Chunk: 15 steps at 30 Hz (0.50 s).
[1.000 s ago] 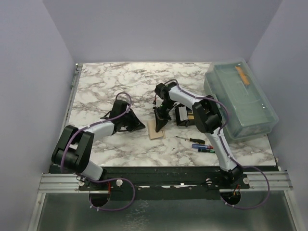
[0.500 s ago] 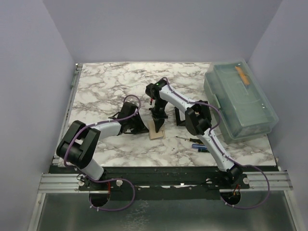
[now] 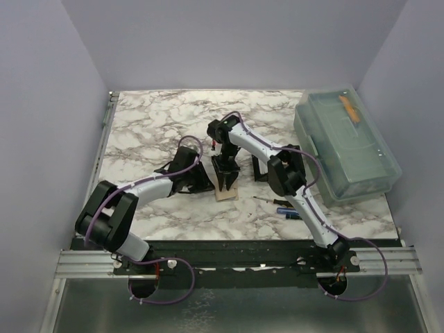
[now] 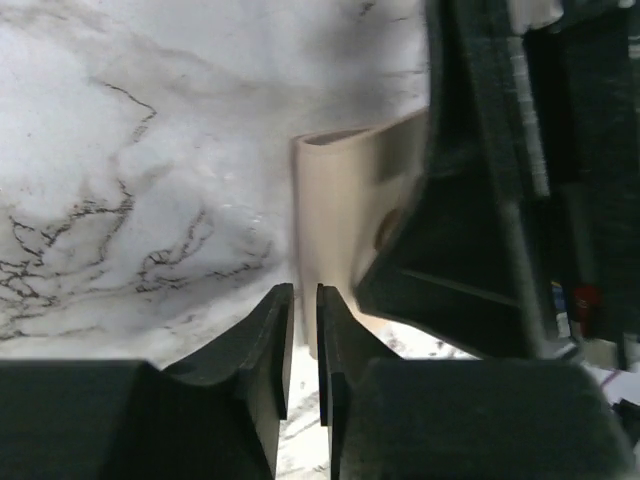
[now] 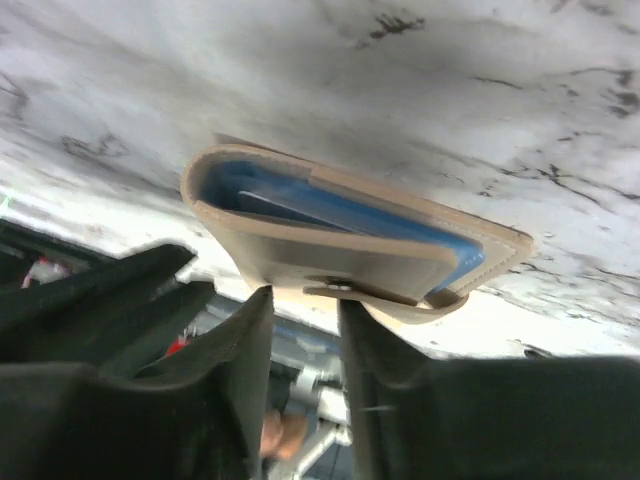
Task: Put the credit cards into the card holder
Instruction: Close the card holder at the center of the board.
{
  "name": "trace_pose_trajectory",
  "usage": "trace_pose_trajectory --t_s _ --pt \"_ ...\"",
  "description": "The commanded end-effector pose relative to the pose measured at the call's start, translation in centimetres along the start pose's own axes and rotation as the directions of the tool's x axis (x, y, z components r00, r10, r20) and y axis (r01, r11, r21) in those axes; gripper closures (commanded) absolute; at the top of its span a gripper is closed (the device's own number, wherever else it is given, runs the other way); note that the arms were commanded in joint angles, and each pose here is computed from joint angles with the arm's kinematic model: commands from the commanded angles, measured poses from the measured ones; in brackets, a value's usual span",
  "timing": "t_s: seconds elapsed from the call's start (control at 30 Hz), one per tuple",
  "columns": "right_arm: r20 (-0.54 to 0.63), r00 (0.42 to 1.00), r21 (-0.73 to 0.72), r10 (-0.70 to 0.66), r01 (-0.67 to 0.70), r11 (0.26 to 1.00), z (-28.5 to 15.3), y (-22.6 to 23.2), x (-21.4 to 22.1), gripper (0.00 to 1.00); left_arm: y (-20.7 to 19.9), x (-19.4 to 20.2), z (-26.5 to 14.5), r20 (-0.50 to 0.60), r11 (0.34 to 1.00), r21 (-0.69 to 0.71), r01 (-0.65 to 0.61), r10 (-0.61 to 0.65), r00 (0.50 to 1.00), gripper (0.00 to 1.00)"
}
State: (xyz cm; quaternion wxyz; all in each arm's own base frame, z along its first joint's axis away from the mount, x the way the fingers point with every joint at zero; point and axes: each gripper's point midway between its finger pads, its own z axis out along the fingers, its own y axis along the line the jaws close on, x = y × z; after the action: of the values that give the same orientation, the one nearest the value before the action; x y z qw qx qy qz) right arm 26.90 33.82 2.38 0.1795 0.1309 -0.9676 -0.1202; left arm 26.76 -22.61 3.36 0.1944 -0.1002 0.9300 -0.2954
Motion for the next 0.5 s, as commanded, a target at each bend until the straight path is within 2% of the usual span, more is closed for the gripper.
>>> trace_pose_trajectory --t_s 0.0,0.07,0.13,0.2,0.37,0.47 --pt "0.413 0.89 0.133 -0.194 0.152 0.979 -1.3 -1.0 -9.2 0.56 -2.1 -1.6 -2.7 0.049 0.997 0.075 -0.018 0.015 0.999 0.73" --pt "0.493 0.844 0.084 -0.212 0.196 0.977 -5.5 1.3 -8.6 0.48 -2.3 -2.2 -3.5 0.06 0.995 0.096 -0.004 -0.002 0.998 0.67" --pt "0.548 0.807 0.056 -0.22 0.227 0.972 -8.8 2.6 -7.3 0.45 -2.7 -2.6 -4.3 0.065 0.992 0.125 0.01 -0.019 0.998 0.63" --pt "0.579 0.785 0.04 -0.22 0.242 0.969 -10.5 2.9 -5.8 0.41 -3.0 -3.0 -5.1 0.077 0.989 0.146 0.01 -0.022 0.997 0.58" --pt "0.629 0.75 0.05 -0.205 0.225 0.973 -10.9 1.2 -3.0 0.28 -3.6 -4.2 -7.2 0.124 0.987 0.16 -0.016 -0.004 0.992 0.5" --pt "0.686 0.699 0.032 -0.199 0.245 0.969 -9.9 0.9 -3.2 0.2 -4.3 -5.3 -8.8 0.18 0.986 0.163 -0.039 0.009 0.984 0.43"
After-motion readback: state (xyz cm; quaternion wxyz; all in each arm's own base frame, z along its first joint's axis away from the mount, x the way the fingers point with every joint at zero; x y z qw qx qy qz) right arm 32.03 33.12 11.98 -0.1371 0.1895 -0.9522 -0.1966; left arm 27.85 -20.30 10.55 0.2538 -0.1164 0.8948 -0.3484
